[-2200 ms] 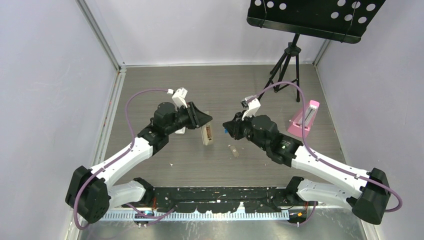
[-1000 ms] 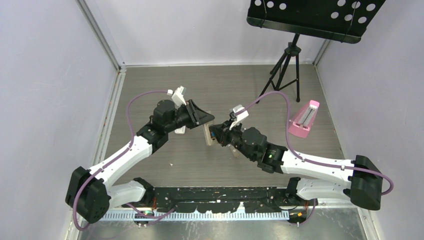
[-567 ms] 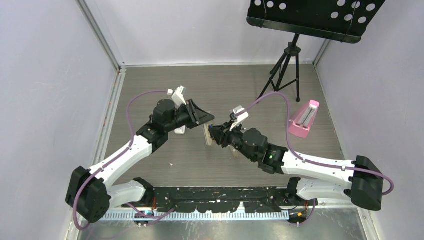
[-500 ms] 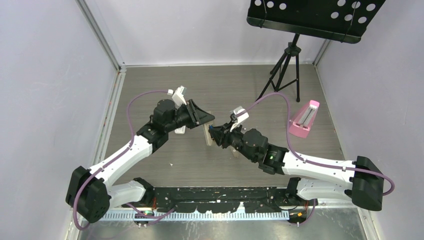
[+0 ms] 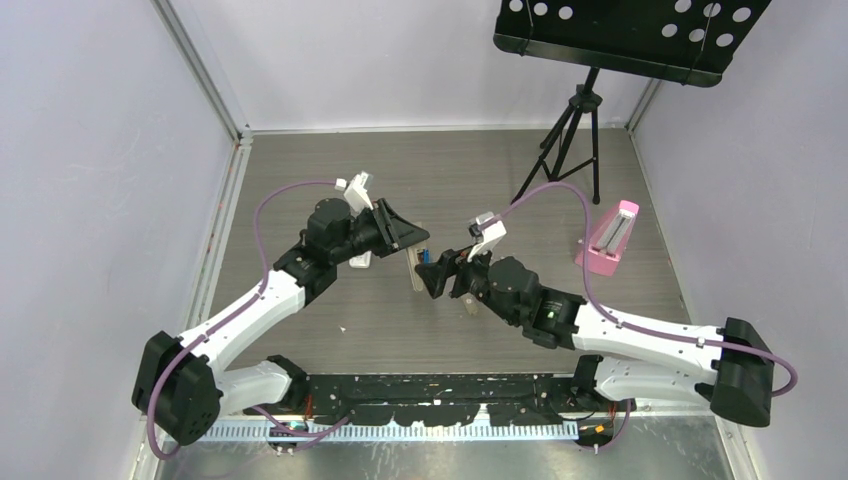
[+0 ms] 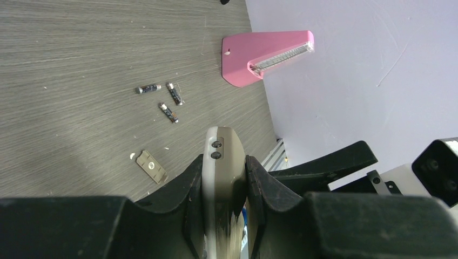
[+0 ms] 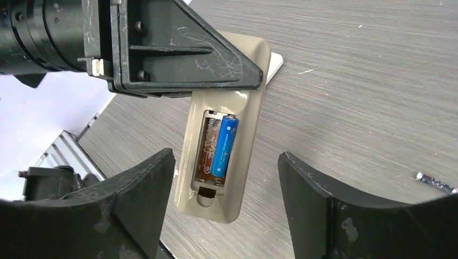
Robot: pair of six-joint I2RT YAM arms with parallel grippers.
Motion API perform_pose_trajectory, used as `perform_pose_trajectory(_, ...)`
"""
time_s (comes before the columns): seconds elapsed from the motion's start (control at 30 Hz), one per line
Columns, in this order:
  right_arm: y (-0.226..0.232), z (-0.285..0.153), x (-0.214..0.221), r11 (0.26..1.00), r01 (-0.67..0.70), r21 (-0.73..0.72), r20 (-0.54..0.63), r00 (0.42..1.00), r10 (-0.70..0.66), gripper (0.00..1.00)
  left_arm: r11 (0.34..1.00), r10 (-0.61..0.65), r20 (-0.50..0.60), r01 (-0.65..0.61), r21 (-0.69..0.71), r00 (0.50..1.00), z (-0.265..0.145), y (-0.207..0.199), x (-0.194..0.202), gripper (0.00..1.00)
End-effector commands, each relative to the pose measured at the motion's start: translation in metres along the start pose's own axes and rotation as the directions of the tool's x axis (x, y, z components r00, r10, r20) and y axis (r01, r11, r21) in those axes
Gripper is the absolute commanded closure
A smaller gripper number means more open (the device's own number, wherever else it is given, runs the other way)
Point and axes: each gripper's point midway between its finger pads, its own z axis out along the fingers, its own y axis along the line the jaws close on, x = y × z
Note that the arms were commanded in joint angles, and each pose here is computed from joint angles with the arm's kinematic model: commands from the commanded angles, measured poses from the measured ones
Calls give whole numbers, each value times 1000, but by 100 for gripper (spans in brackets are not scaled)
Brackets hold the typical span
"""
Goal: Load the batteries into the remote control
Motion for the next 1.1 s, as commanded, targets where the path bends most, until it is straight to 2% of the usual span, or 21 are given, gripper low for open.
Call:
perform_pose_trajectory(0.0,7,-11,-38,985,-173,6,98,980,172,21,999,37,50,-39,34,998,1,-12,-16,100)
perform_pose_trajectory(0.1,-3,-17,-42,944,-324,57,137,939,314,13,999,44,60,-45,28,997,1,-9,-19,100)
perform_pose_trajectory(0.17,-16,-21,-42,885,-453,109,180,884,430,10,998,51,68,-53,27,996,2,-8,-21,100)
perform_pose_trajectory(0.27,-23,-27,-37,762,-643,79,229,756,614,7,998,58,80,-61,27,995,4,-8,-24,100)
perform_pose_trajectory(0.33,-26,-28,-31,659,-750,54,243,650,720,7,998,58,88,-61,32,994,5,-10,-26,100)
perform_pose_trajectory(0.37,-26,-28,-29,580,-814,37,248,570,784,7,998,56,94,-60,35,994,5,-11,-28,100)
perform_pose_trajectory(0.47,-24,-25,-24,463,-886,13,240,452,859,7,998,54,112,-59,36,992,6,-13,-32,100)
perform_pose_trajectory(0.63,-14,-15,-23,353,-936,-11,206,343,916,7,998,37,146,-44,50,989,7,-18,-40,100)
perform_pose_trajectory(0.77,-2,-1,-28,340,-939,-49,188,326,927,7,999,10,152,-17,49,988,9,-18,-43,100)
perform_pose_trajectory(0.93,7,15,-30,267,-959,-95,171,249,953,8,997,-57,167,48,58,984,9,-23,-47,100)
perform_pose_trajectory(1.07,9,20,-39,254,-957,-143,185,226,956,8,995,-76,162,64,77,984,8,-27,-47,100)
